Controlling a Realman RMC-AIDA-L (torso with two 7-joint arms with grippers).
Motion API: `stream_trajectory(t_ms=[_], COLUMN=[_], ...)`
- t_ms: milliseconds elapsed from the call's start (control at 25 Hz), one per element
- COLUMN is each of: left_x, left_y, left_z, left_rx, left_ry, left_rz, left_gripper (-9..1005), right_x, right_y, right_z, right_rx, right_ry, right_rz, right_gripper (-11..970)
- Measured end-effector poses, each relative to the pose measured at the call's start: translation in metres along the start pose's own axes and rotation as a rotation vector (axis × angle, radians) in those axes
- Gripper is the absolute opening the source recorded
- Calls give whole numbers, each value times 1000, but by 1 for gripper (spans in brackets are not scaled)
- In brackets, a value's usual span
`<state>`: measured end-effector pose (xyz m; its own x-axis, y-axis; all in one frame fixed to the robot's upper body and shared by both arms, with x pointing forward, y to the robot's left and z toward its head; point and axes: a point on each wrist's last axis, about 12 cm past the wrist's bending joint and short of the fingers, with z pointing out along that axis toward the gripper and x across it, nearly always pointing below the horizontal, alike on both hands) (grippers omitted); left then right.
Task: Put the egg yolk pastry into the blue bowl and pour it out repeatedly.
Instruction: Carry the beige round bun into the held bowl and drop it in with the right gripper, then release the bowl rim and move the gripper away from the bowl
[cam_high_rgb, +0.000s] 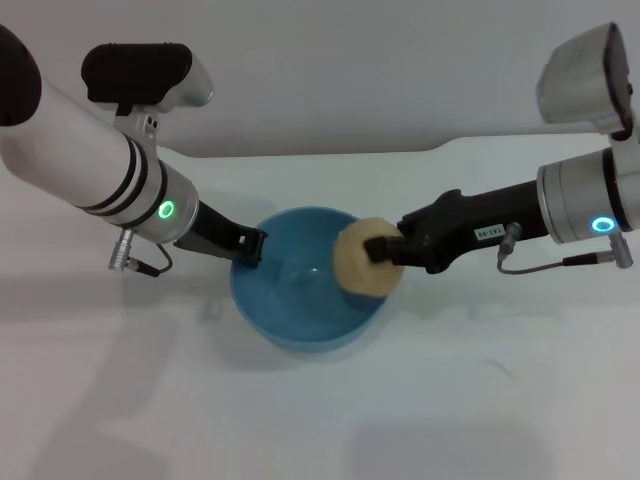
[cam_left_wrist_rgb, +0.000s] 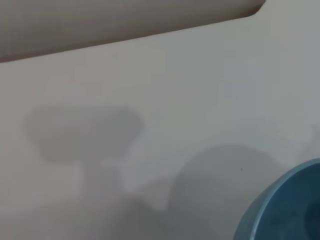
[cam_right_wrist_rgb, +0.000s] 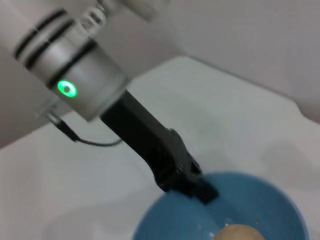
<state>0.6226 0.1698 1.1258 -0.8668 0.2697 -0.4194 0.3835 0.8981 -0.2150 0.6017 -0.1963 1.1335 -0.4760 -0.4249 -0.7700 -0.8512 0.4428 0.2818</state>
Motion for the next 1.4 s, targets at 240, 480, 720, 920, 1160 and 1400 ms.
stream_trajectory(t_ms=[240, 480, 720, 920, 1160, 1400], left_x=[-3, -3, -1, 5, 14, 22], left_y=[-4, -10, -10, -19, -38, -43], left_z=[0, -1, -1, 4, 18, 31], left_rx=[9, 78, 85, 105, 149, 166], left_ry=[-3, -5, 6, 42, 21, -44], left_rz=[5, -19, -26, -5, 25, 15], left_gripper=[18, 18, 17, 17, 21, 28], right_x=[-4, -10, -19, -9, 10, 21], right_y=[-2, -6, -15, -33, -47, -51], right_z=[-2, -5, -17, -45, -71, -74], right_rx=[31, 63, 163, 301, 401, 432], right_ry=[-12, -41, -139, -331, -437, -438], right_rz=[-12, -41, -40, 32, 71, 102], right_gripper=[237, 374, 476, 510, 511, 510])
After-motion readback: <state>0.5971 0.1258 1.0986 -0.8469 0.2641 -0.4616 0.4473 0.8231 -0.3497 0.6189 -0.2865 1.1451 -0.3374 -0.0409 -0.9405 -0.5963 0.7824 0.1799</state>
